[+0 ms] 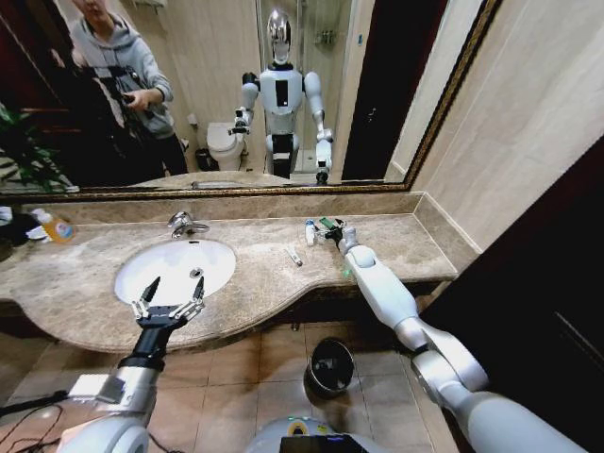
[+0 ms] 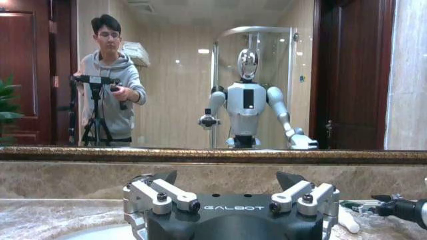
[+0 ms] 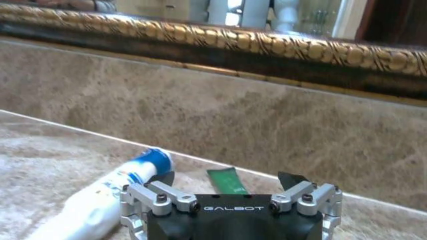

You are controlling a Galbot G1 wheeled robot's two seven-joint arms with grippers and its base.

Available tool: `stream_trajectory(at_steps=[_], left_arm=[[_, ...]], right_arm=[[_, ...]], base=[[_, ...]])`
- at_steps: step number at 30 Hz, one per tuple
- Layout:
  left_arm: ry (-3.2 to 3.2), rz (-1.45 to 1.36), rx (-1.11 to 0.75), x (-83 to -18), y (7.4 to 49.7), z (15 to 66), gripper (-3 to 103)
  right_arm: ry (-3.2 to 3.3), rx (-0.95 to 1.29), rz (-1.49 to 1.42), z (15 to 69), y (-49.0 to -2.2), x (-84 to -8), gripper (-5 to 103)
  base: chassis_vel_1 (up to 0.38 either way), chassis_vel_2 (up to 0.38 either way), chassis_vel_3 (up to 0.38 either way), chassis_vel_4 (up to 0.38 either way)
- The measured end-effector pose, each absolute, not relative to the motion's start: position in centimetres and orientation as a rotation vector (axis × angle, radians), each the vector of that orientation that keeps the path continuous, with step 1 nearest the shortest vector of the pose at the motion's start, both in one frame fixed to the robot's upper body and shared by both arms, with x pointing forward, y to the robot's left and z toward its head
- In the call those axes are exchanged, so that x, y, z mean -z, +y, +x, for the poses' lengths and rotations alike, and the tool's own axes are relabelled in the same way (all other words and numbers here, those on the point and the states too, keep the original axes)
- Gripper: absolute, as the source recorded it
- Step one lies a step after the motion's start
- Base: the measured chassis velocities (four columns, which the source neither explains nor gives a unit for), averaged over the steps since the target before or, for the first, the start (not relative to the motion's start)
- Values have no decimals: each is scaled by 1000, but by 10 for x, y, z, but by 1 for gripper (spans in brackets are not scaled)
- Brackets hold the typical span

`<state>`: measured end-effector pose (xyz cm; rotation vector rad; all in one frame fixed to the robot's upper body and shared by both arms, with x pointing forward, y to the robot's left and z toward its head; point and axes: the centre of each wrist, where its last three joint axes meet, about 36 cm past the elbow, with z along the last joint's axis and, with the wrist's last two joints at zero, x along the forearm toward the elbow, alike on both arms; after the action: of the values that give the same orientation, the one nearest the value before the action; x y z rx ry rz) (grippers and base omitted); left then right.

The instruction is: Pick up the trash from the sink and place it in the trash bin.

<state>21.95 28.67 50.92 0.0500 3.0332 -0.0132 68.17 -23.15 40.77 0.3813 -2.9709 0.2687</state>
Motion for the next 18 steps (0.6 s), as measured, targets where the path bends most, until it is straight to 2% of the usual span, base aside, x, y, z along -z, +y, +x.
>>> stream_trajectory(at_steps=[6,9,11,13,15,17,18], left_arm=[[3033,50,13,-509,287,219,100],[3033,50,13,-509,287,219,100],[3033,50,13,-509,287,219,100],[3033,50,13,-509,287,219,100],[3033,50,13,-509,287,219,100],[3033,50,13,-509,287,219,100],[3033,50,13,-509,287,219,100]], right_arm=[[-2928,-255,348,683,-234,-403,102],[-2913,-250,335,682,-237,-397,91],[-2913,-250,334,682,-237,-396,91],[-2913,-250,334,682,-238,-395,79],[-2912,-249,335,681,-237,-394,79],[-2911,-249,338,679,-237,-392,71],[-2911,-249,338,679,-237,-392,71]], base=[[0,0,0,0],[0,0,0,0],[0,0,0,0],[0,0,0,0],[0,0,0,0],[0,0,0,0],[0,0,0,0]])
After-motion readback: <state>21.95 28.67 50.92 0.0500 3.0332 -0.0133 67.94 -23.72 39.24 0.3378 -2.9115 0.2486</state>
